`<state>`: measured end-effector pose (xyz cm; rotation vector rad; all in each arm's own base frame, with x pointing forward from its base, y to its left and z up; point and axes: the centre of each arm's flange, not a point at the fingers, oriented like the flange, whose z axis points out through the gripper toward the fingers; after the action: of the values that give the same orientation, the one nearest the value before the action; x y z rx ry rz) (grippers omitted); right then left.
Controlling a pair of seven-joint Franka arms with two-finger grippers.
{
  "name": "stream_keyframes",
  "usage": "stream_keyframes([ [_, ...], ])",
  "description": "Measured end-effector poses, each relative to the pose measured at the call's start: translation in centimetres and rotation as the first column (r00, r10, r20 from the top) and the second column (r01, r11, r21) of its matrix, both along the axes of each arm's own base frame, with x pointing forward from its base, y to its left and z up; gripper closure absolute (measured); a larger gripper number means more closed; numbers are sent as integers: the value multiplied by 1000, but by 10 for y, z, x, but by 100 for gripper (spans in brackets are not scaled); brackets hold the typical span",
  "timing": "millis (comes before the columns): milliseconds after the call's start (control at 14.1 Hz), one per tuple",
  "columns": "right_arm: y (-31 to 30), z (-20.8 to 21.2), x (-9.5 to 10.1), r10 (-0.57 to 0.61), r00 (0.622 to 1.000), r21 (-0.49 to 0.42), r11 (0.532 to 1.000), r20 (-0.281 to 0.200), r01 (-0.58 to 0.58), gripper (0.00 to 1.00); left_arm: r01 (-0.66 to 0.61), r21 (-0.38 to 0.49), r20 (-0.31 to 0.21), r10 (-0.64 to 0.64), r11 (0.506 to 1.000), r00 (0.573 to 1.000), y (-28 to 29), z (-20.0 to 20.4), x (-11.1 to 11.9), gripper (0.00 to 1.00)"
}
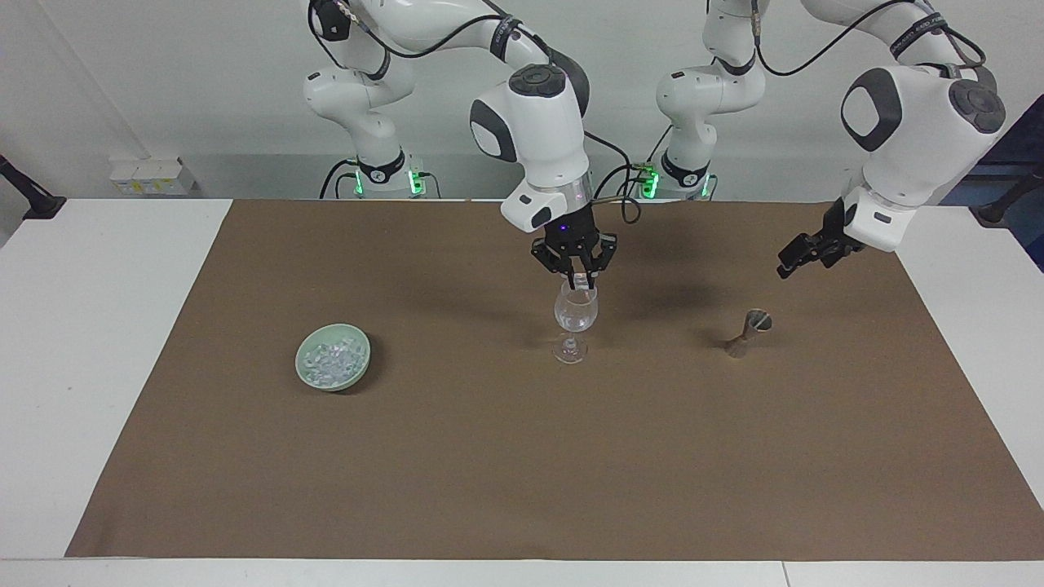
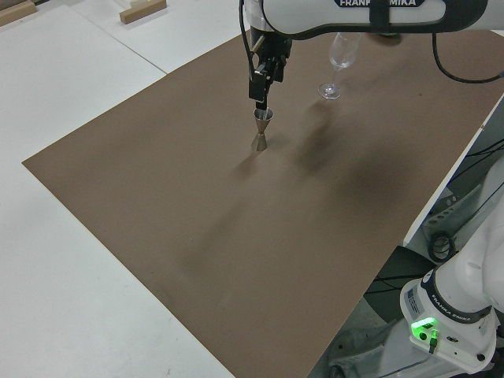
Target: Pour wine and add ice with both arms
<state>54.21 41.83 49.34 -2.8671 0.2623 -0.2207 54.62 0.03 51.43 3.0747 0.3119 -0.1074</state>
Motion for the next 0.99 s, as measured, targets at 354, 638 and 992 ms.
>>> stream_keyframes([
  [354, 1, -12, 0, 2, 1000, -10, 1000, -16, -2, 73, 108, 45, 55, -111, 993, 992, -19, 35, -11, 0],
  [638, 1, -12, 0, 2, 1000, -10, 1000, -16, -2, 73, 218, 50, 42, -220, 975, 975, -21, 64, -23, 0],
  [992, 1, -12, 0, 2, 1000, -10, 1000, -15, -2, 62, 259, 53, 27, -260, 964, 965, -21, 89, -35, 0],
])
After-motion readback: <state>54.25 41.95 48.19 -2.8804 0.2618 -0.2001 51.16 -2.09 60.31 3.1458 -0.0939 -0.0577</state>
